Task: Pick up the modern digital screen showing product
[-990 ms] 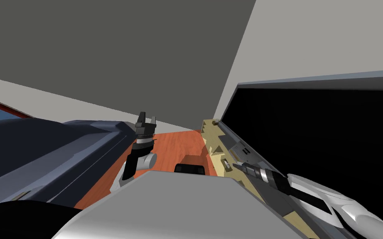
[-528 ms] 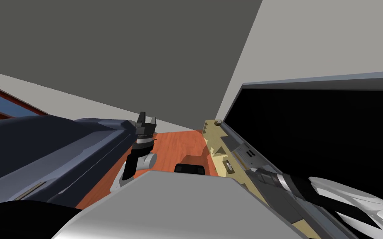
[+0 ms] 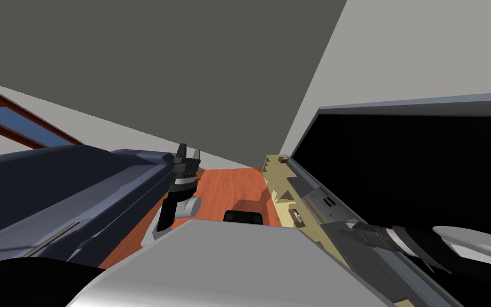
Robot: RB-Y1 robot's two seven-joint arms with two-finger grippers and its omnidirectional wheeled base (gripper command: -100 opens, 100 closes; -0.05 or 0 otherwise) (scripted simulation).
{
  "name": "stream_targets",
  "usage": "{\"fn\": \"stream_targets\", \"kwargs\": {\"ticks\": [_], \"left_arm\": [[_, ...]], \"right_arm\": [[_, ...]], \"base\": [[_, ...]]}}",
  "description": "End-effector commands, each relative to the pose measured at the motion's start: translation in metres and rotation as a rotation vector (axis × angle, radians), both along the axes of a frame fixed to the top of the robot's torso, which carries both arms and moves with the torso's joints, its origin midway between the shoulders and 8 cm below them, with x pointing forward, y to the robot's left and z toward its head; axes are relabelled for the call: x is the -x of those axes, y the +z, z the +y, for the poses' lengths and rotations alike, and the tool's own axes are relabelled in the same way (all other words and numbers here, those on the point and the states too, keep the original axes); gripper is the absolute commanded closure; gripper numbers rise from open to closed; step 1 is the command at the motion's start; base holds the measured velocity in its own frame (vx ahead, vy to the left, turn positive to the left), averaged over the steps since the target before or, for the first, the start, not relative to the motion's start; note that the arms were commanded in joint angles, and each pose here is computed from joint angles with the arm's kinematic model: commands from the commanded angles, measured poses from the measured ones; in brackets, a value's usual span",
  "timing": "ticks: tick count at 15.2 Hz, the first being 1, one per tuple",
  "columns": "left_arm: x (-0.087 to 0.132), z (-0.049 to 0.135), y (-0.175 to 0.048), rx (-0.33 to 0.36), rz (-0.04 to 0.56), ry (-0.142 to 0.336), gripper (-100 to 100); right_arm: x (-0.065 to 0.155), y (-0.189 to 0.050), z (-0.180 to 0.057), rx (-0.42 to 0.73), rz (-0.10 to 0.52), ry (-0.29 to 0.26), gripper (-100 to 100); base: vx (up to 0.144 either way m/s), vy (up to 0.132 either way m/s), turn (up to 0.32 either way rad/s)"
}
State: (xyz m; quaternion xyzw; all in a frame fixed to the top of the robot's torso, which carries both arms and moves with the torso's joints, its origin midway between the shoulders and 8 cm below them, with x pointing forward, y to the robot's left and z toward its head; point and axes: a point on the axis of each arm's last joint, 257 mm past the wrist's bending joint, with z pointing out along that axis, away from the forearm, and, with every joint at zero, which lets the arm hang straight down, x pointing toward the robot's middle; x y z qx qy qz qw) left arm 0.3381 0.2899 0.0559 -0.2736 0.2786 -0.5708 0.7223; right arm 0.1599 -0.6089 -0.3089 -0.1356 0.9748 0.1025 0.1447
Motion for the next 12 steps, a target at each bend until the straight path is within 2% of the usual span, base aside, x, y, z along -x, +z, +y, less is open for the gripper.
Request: {"fn": "stream_targets", "kwargs": {"ticks": [1, 2, 3, 4, 5, 7, 10, 11, 12], "left_arm": [[0.000, 0.000, 0.000, 0.000, 0.000, 0.000, 0], [0.000, 0.000, 0.000, 0.000, 0.000, 0.000, 0], [0.000, 0.000, 0.000, 0.000, 0.000, 0.000, 0], [0.000, 0.000, 0.000, 0.000, 0.000, 0.000, 0], [0.000, 0.000, 0.000, 0.000, 0.000, 0.000, 0], [0.000, 0.000, 0.000, 0.000, 0.000, 0.000, 0], [0.000, 0.000, 0.000, 0.000, 0.000, 0.000, 0], [0.000, 0.000, 0.000, 0.000, 0.000, 0.000, 0], [0.000, 0.000, 0.000, 0.000, 0.000, 0.000, 0]], "right_arm": [[0.008, 0.011, -0.016, 0.038, 0.024, 0.006, -100], [0.014, 0.022, -0.032, 0.076, 0.047, 0.009, -100], [0.014, 0.023, -0.033, 0.078, 0.047, 0.010, -100], [0.018, 0.035, -0.047, 0.114, 0.067, 0.013, -100], [0.018, 0.035, -0.047, 0.114, 0.067, 0.013, -100], [0.024, 0.056, -0.070, 0.173, 0.098, 0.018, -100], [0.028, 0.079, -0.090, 0.229, 0.124, 0.021, -100], [0.027, 0.071, -0.084, 0.209, 0.113, 0.019, -100], [0.034, 0.059, -0.087, 0.211, 0.115, 0.011, -100]], "base": [[0.008, 0.033, 0.070], [0.019, 0.033, 0.079], [0.022, 0.028, 0.069], [0.026, 0.029, 0.093], [0.023, 0.028, 0.069], [0.024, 0.034, 0.081], [0.034, 0.035, 0.095], [0.018, 0.015, 0.024], [0.014, 0.004, 0.054]]}}
